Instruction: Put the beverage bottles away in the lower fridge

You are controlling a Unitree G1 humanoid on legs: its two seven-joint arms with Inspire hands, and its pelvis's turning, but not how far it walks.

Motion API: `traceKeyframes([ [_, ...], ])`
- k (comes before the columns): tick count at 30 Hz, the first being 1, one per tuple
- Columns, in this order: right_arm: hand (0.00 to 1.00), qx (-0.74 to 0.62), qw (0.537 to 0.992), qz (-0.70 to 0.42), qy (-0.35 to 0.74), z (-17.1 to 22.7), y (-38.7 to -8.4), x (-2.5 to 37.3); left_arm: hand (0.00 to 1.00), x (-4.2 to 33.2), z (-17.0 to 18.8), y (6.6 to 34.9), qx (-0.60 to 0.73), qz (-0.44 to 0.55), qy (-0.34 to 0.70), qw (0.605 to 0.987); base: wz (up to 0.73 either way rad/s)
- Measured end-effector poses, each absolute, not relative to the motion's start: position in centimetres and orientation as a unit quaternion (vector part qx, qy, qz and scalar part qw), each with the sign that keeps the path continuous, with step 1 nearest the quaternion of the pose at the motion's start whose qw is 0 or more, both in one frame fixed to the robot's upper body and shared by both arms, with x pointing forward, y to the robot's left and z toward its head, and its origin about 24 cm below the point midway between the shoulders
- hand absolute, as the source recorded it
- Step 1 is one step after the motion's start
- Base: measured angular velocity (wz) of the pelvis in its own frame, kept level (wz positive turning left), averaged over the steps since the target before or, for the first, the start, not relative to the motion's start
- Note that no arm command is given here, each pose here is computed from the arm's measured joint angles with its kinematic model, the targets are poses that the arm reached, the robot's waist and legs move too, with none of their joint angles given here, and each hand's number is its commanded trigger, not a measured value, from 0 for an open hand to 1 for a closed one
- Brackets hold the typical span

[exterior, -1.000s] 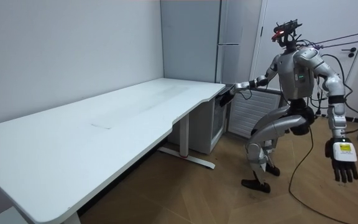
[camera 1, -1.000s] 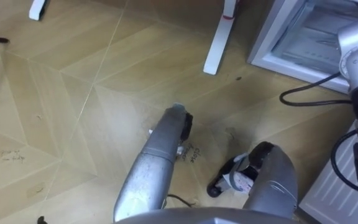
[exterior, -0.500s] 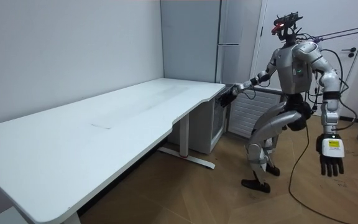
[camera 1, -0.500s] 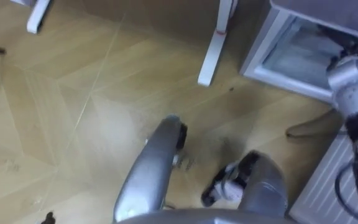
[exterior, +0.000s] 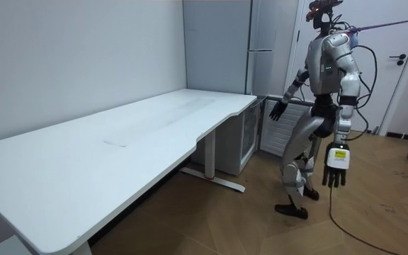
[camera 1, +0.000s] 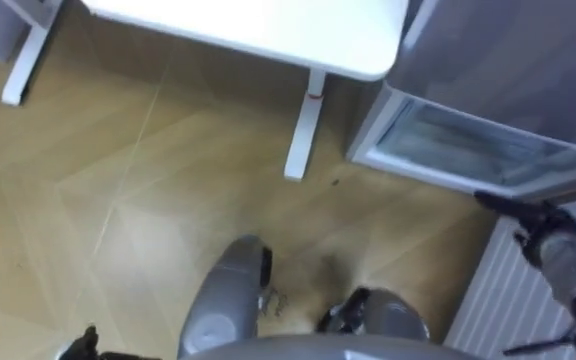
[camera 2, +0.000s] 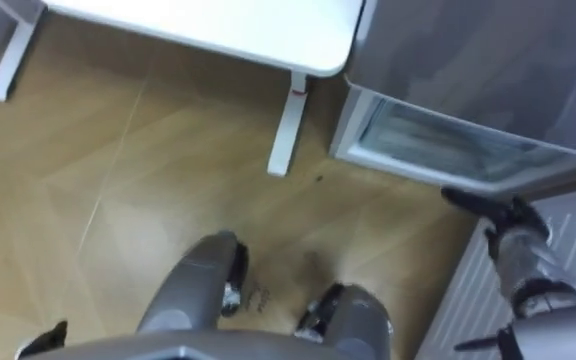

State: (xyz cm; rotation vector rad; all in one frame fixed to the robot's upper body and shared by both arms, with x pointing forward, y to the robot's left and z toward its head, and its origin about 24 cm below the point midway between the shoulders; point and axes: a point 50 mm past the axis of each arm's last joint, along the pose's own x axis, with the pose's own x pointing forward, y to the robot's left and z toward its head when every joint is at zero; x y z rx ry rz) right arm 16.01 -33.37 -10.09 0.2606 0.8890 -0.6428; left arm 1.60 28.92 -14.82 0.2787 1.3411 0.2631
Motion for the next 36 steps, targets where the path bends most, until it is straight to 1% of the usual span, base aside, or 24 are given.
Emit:
traceKeyframes([
  [2, 0.00, 0.119, 0.832, -0.297, 0.453, -11.2, -33.0, 13.9, 0.00, 1.3, -15.0, 28.7, 0.121, 0.125, 0.623, 0.762, -0.16],
  [4, 0.00, 0.121, 0.816, -0.283, 0.490, -12.7, -31.7, 11.5, 0.00, 1.0, -15.2, 28.3, 0.107, 0.137, 0.627, 0.759, -0.21],
  [5, 0.00, 0.121, 0.812, -0.278, 0.498, -13.0, -31.3, 11.1, 0.00, 0.9, -15.3, 28.2, 0.105, 0.137, 0.629, 0.758, -0.25],
  [10, 0.00, 0.044, 0.785, -0.196, 0.586, -15.1, -28.6, 6.9, 0.00, 0.4, -16.0, 26.4, 0.082, 0.141, 0.638, 0.752, -0.26],
  [15, 0.00, 0.017, 0.769, -0.160, 0.618, -16.0, -26.6, 4.9, 0.00, 0.6, -16.3, 25.5, 0.076, 0.138, 0.640, 0.752, -0.11],
  [18, 0.00, 0.010, 0.767, -0.143, 0.626, -16.4, -25.7, 4.6, 0.00, 0.8, -16.4, 24.8, 0.098, 0.122, 0.643, 0.750, -0.01],
  [21, 0.00, 0.013, 0.763, -0.132, 0.633, -16.6, -24.8, 4.2, 0.00, 1.2, -16.4, 24.9, 0.103, 0.120, 0.644, 0.749, 0.00],
  [26, 0.00, 0.019, 0.758, -0.138, 0.638, -16.7, -24.7, 3.5, 0.00, 0.7, -16.5, 25.0, 0.119, 0.112, 0.657, 0.736, -0.03],
  [30, 0.00, 0.052, 0.746, -0.171, 0.641, -16.8, -24.9, 2.3, 0.00, 0.0, -16.5, 25.1, 0.126, 0.103, 0.672, 0.722, -0.14],
  [36, 0.00, 0.070, 0.741, -0.184, 0.643, -16.8, -25.1, 1.5, 0.00, -1.2, -16.7, 24.6, 0.099, 0.101, 0.698, 0.702, -0.12],
])
